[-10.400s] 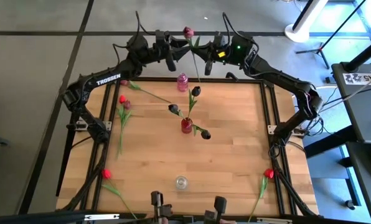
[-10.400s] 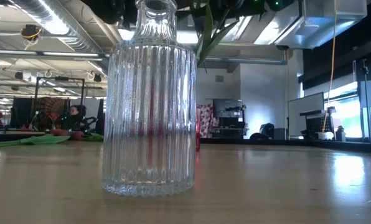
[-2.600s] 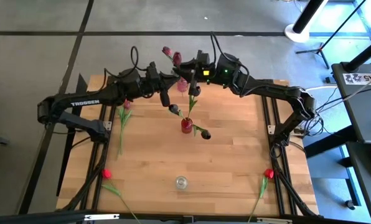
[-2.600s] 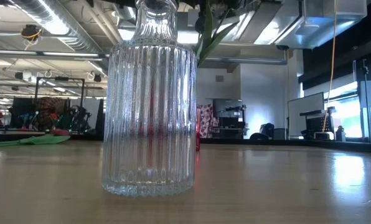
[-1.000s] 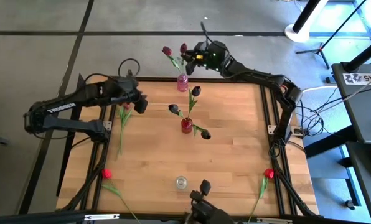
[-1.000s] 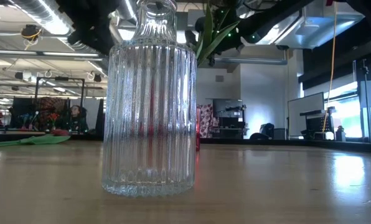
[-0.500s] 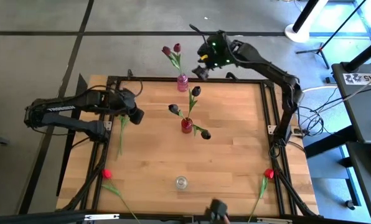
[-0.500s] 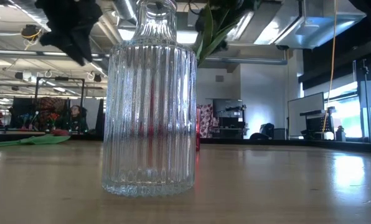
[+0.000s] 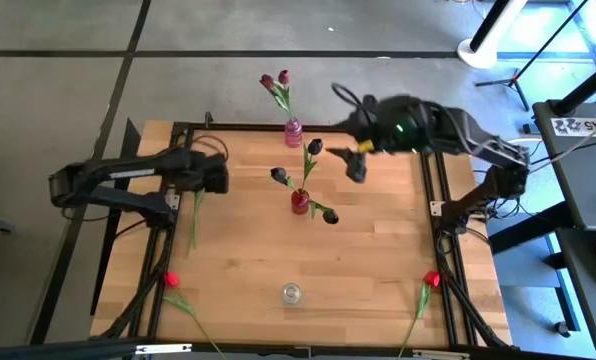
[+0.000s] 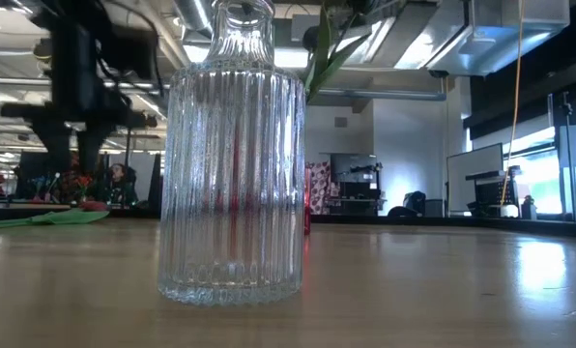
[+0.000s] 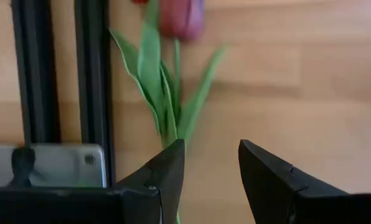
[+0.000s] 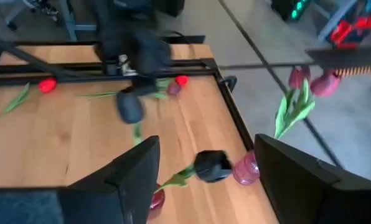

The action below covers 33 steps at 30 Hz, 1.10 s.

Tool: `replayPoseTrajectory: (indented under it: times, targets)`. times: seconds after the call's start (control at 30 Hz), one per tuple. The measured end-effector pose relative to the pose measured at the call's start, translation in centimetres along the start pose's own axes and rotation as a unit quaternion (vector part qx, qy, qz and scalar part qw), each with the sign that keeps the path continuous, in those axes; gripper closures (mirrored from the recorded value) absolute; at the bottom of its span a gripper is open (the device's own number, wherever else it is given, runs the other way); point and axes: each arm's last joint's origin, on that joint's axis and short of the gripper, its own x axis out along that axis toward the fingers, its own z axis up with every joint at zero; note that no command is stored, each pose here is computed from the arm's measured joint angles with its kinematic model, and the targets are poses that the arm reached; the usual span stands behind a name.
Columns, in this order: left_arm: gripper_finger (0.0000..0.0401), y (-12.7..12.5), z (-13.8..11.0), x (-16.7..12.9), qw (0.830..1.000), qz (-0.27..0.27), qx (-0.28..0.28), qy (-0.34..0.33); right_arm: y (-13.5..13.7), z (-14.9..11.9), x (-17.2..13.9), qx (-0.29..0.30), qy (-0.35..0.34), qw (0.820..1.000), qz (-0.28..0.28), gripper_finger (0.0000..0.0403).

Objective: Sort flowers into vase by color
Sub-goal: Put the dark red tulip into the pink vase

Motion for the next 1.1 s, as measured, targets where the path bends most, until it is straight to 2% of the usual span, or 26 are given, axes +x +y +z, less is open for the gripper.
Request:
replayPoseTrajectory:
  times: [0.13, 0.3, 0.4, 0.5, 0.73, 0.9, 1.0, 1.1]
  targets:
    - [0.0254, -0.5, 2.5, 2.8, 0.998, 0.056, -0.014, 0.031, 3.0, -0.3, -2.3, -0.035, 0.002, 0.999, 0.023, 0.0150]
    - [0.0254, -0.9, 4.5, 5.6, 0.995, 0.063, -0.007, 0.071, 7.4, -1.5, -4.9, -0.053, 0.031, 0.995, 0.078, 0.0162]
    - [0.0254, -0.8, 5.0, 6.9, 0.992, 0.094, -0.003, 0.080, 9.8, -2.3, -6.4, -0.059, 0.038, 0.995, 0.072, 0.0172]
    - [0.0254, -0.6, 5.4, 8.0, 0.989, 0.118, -0.011, 0.090, 11.3, -3.1, -7.8, -0.053, 0.039, 0.997, 0.032, 0.0181]
    - [0.0268, -1.2, 5.7, 9.0, 0.990, 0.105, -0.004, 0.099, 12.1, -3.8, -9.4, -0.029, 0.015, 0.999, -0.032, 0.0189]
    - [0.0337, -1.6, 5.3, 8.6, 0.992, 0.089, 0.007, 0.089, 11.8, -3.7, -9.2, -0.034, 0.012, 0.998, -0.049, 0.0189]
    - [0.0387, -2.3, 4.7, 7.5, 0.996, 0.051, 0.018, 0.077, 11.3, -3.6, -8.8, -0.051, 0.016, 0.997, -0.061, 0.0189]
    - [0.0391, -2.9, 3.8, 5.8, 0.999, 0.018, 0.017, 0.048, 10.5, -3.3, -8.1, -0.067, 0.021, 0.995, -0.078, 0.0189]
